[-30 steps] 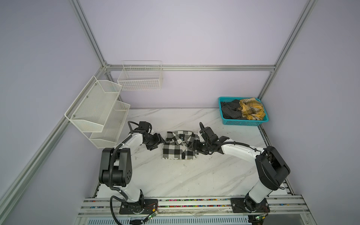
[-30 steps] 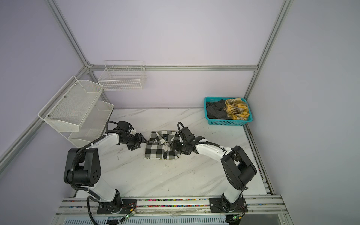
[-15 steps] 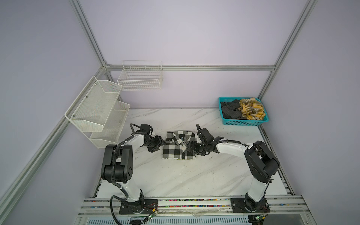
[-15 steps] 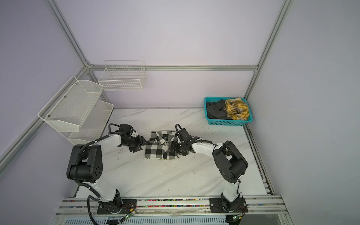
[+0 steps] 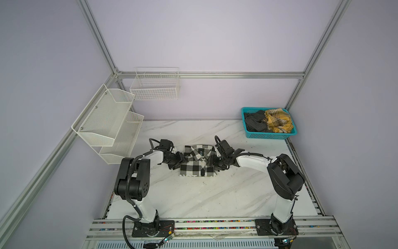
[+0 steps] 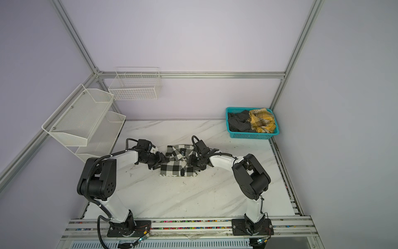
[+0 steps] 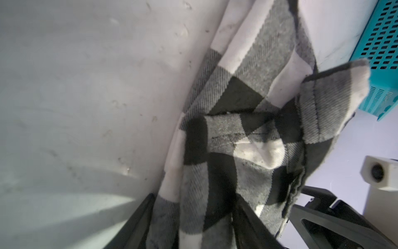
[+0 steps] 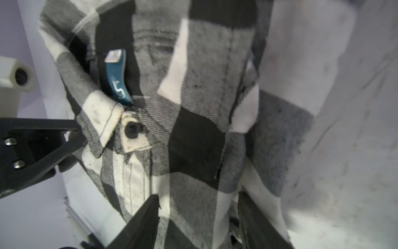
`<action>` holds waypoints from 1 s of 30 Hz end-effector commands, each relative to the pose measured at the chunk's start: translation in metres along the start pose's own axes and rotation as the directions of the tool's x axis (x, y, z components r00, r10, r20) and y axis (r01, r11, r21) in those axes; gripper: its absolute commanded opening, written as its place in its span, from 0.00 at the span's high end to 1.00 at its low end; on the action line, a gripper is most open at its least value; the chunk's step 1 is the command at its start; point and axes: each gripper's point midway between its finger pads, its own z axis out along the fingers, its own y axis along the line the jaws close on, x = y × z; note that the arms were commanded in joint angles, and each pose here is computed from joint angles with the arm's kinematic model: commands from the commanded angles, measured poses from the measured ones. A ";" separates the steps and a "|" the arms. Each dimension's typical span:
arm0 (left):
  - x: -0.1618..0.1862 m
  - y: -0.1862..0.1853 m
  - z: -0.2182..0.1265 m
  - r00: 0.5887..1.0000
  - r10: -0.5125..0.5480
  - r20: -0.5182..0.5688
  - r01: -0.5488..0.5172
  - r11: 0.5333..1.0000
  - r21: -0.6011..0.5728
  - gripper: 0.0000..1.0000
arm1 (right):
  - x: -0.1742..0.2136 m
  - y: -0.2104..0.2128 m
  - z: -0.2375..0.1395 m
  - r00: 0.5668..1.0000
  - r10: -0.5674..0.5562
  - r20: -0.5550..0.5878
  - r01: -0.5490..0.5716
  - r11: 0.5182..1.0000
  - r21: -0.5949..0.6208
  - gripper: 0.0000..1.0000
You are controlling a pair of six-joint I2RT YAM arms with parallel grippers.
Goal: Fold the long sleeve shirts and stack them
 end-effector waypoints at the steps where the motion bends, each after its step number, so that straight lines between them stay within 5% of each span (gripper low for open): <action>1: 0.004 -0.007 -0.002 1.000 -0.014 -0.002 0.014 0.999 0.037 0.42 | -0.015 -0.005 -0.040 0.996 -0.038 0.082 0.027 0.991 0.134 0.37; 7: -0.008 -0.023 -0.025 0.999 0.036 0.040 -0.037 0.999 0.034 0.35 | -0.016 0.017 -0.046 0.991 -0.110 0.082 0.098 0.986 0.137 0.60; 14: 0.005 0.014 -0.060 0.993 -0.054 0.101 0.059 0.997 -0.048 0.33 | -0.006 0.065 -0.008 0.976 -0.219 -0.006 0.219 0.973 0.067 0.79; 18: 0.018 0.026 -0.068 0.993 -0.053 0.110 0.060 0.996 -0.063 0.31 | 0.003 0.087 0.019 0.960 -0.277 -0.026 0.278 0.960 0.030 0.81; 23: 0.030 0.021 -0.065 0.994 -0.086 0.067 0.087 0.996 -0.007 0.30 | 0.004 0.081 0.049 0.972 -0.230 -0.042 0.231 0.973 0.017 0.82; 30: 0.052 0.027 -0.043 0.988 -0.151 -0.011 0.152 0.985 0.077 0.25 | 0.002 0.004 0.079 0.997 -0.005 -0.077 0.015 0.992 0.129 0.83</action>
